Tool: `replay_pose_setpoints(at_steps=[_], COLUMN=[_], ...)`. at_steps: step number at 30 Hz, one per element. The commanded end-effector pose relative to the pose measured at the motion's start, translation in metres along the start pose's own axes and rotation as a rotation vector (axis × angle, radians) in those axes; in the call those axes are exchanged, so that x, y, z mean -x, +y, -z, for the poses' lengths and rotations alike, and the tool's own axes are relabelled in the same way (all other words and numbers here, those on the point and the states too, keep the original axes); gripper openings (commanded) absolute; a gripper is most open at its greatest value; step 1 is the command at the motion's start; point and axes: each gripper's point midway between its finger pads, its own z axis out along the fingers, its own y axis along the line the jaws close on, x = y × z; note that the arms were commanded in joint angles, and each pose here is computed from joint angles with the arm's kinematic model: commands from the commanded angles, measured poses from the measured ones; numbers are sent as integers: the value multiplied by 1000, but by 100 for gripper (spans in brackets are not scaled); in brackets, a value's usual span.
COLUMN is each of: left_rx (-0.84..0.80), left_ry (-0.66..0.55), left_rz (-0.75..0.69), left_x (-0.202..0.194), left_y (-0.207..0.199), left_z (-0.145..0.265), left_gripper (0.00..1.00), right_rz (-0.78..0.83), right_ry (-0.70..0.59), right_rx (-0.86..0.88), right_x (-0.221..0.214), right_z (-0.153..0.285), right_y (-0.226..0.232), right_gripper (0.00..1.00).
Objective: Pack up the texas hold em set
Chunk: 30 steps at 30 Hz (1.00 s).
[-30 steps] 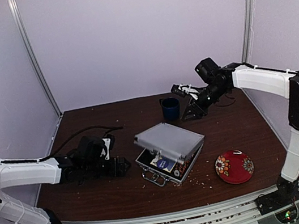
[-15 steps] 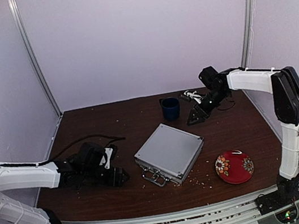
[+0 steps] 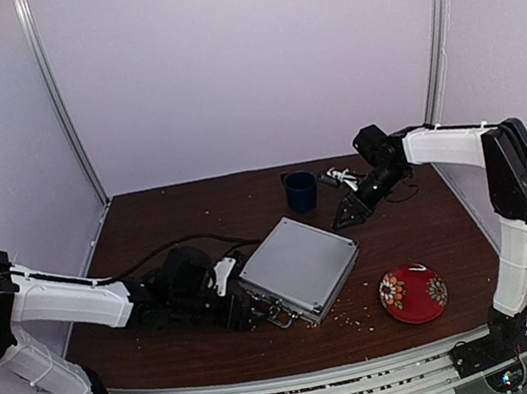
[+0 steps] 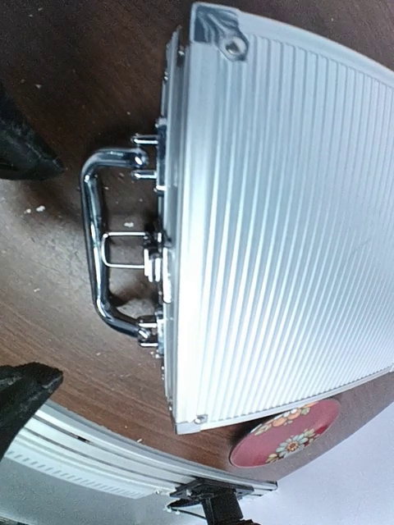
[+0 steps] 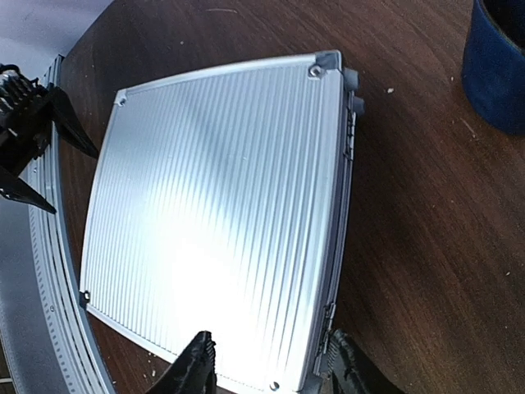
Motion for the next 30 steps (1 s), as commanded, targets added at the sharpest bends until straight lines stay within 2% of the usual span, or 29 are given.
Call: replay_pose_setpoints(at_steps=[1,6,11,30], left_rx=[-71,-88,-83,36], left_ry=[-21,-9,20,110], left_rz=[-27,-33,-27,-39], left_x=[20,26,26,15], left_y=[-20,-24,-22,-7], left_z=[-13,-24,-36,-59], left_gripper=[79,79,78,78], right_rz=[103,153,149,111], right_ry=[-109,-67,-7,68], right_rx=[-7,102,164,147], right_x=[25,7,-10,-40], right_z=[19,-11,-36,-66], right_y=[34,67,72,54], right_gripper=[42,30,21,19])
